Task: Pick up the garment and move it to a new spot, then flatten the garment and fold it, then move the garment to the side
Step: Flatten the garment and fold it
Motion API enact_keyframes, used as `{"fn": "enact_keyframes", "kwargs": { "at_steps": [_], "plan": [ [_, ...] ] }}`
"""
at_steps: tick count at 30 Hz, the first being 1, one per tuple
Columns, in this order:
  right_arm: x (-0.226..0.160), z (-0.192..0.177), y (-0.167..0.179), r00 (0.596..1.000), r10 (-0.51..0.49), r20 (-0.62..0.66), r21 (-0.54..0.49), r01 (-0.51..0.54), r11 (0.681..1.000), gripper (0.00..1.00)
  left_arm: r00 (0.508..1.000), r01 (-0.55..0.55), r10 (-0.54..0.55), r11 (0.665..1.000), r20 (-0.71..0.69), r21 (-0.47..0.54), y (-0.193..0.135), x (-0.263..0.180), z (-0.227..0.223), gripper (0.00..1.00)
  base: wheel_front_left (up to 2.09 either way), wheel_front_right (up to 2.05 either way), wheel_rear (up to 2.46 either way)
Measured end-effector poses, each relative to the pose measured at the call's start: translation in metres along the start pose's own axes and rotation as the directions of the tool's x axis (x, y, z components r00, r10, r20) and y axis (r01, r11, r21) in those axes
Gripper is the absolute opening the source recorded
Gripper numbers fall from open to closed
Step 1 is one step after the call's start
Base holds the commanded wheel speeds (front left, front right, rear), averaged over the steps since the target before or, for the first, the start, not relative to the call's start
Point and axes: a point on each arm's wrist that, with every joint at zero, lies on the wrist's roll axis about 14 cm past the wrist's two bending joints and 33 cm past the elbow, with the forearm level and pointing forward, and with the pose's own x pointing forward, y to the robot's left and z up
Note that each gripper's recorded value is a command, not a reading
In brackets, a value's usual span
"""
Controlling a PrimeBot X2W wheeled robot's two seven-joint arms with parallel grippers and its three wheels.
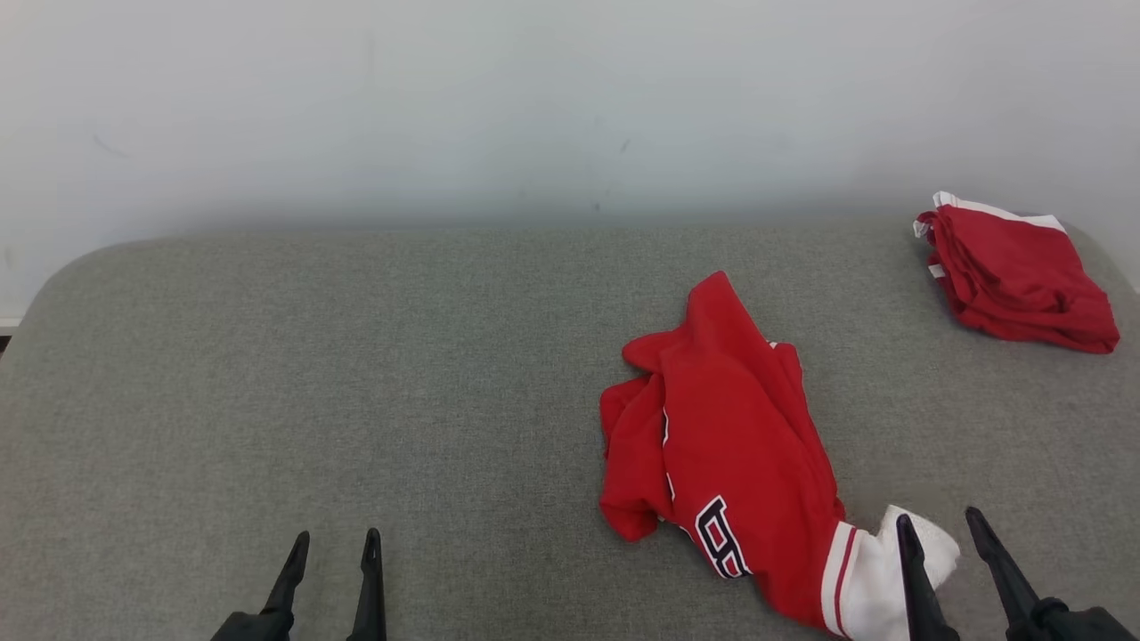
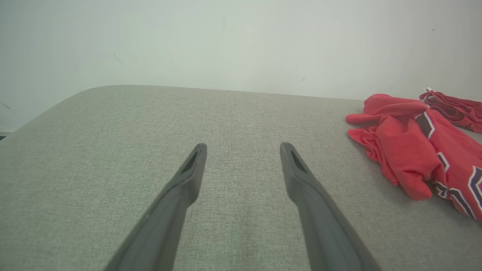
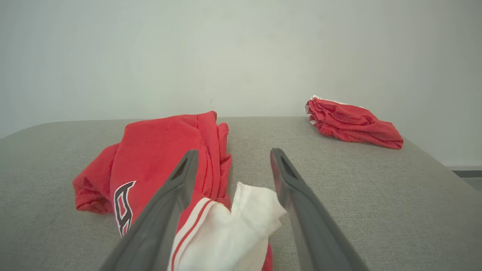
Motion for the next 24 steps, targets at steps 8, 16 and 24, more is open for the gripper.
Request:
{"fn": "enact_keyframes", "kwargs": {
  "at_steps": [8, 16, 24],
  "plan": [
    [0.021, 0.02, -0.001, 0.998, 0.033, 0.046, -0.043, -0.031, 0.999, 1.0, 1.0, 0.003, -0.003, 1.0, 0.002, -0.003, -0.002, 0.002, 0.0, 1.0, 0.0, 0.0, 0.0],
    [0.065, 0.027, 0.019, 0.991, 0.132, 0.017, -0.089, -0.13, 0.988, 1.0, 1.0, -0.029, 0.029, 1.0, 0.008, -0.003, 0.009, -0.006, 0.002, 1.0, 0.0, 0.0, 0.0],
    [0.12, 0.013, 0.034, 0.979, 0.188, -0.077, -0.117, -0.196, 0.974, 1.0, 0.997, -0.074, 0.074, 0.997, 0.001, -0.004, 0.023, -0.011, -0.001, 1.0, 0.0, 0.0, 0.0]
  ]
}}
